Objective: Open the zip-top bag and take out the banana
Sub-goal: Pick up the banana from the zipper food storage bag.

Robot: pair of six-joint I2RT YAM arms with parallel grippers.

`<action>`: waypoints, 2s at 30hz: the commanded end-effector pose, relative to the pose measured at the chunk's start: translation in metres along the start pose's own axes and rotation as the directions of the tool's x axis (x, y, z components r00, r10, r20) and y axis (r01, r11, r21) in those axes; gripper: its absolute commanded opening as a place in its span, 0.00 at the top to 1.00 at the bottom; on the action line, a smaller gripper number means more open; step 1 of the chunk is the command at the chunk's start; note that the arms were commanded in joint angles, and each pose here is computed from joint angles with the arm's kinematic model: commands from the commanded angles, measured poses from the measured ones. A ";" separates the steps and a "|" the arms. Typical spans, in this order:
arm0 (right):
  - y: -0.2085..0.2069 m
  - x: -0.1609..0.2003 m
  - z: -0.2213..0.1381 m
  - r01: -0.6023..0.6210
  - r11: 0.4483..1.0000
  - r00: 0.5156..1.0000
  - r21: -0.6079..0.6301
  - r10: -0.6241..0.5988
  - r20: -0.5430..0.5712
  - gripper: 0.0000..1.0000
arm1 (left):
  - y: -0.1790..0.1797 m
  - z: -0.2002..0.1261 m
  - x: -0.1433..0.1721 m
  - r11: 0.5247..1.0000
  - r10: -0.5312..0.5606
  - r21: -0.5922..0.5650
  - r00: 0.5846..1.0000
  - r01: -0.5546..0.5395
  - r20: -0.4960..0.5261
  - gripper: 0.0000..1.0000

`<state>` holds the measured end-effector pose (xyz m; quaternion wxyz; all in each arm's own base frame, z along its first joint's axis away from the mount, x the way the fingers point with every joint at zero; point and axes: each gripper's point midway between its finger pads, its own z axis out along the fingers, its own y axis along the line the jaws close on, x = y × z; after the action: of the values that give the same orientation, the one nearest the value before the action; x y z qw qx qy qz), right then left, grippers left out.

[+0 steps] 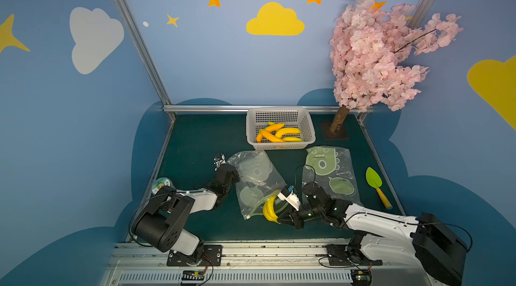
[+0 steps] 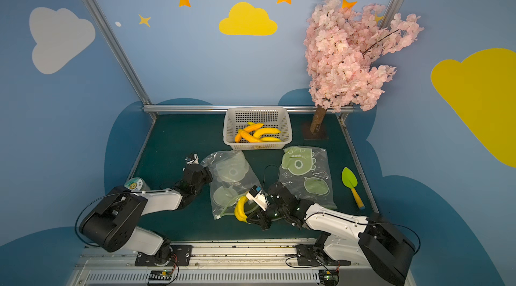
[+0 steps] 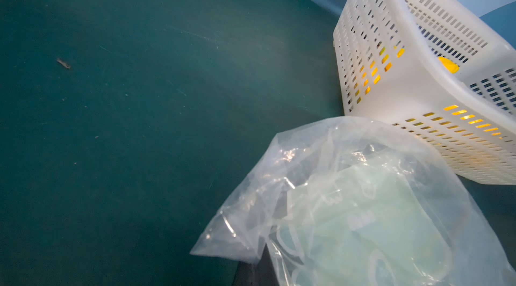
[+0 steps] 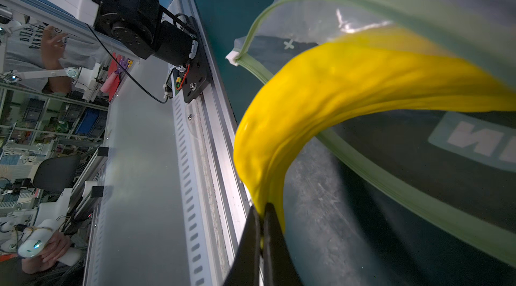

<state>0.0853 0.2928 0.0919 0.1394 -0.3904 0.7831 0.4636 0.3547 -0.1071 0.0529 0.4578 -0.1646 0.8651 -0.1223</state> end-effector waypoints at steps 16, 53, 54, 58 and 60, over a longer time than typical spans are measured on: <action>0.034 0.008 -0.037 -0.001 0.997 0.991 -0.072 0.010 0.133 1.00 | 0.014 0.014 0.003 0.992 0.055 -0.115 0.998 -0.057 -0.023 0.93; 0.103 -0.074 -0.106 0.154 0.988 0.940 -0.032 -0.137 0.312 1.00 | 0.055 -0.024 -0.005 0.947 0.031 -0.319 0.999 -0.037 -0.024 0.00; 0.097 -0.086 -0.106 0.162 0.987 0.932 0.019 -0.159 0.325 1.00 | 0.055 -0.027 -0.007 0.949 0.030 -0.315 0.999 -0.034 -0.015 0.00; 0.069 -0.138 -0.115 0.158 0.969 0.903 0.190 -0.220 0.369 1.00 | 0.059 -0.039 -0.016 0.939 0.041 -0.341 0.999 -0.039 0.000 0.00; 0.042 -0.168 -0.126 0.091 0.955 0.888 0.282 -0.206 0.411 1.00 | 0.060 -0.044 -0.020 0.935 0.058 -0.351 0.998 -0.054 -0.001 0.00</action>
<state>0.1316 0.2832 0.2668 0.3187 -0.3399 0.7443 0.4784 0.3285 -0.0525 0.0699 0.4394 -0.2221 0.8703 0.0148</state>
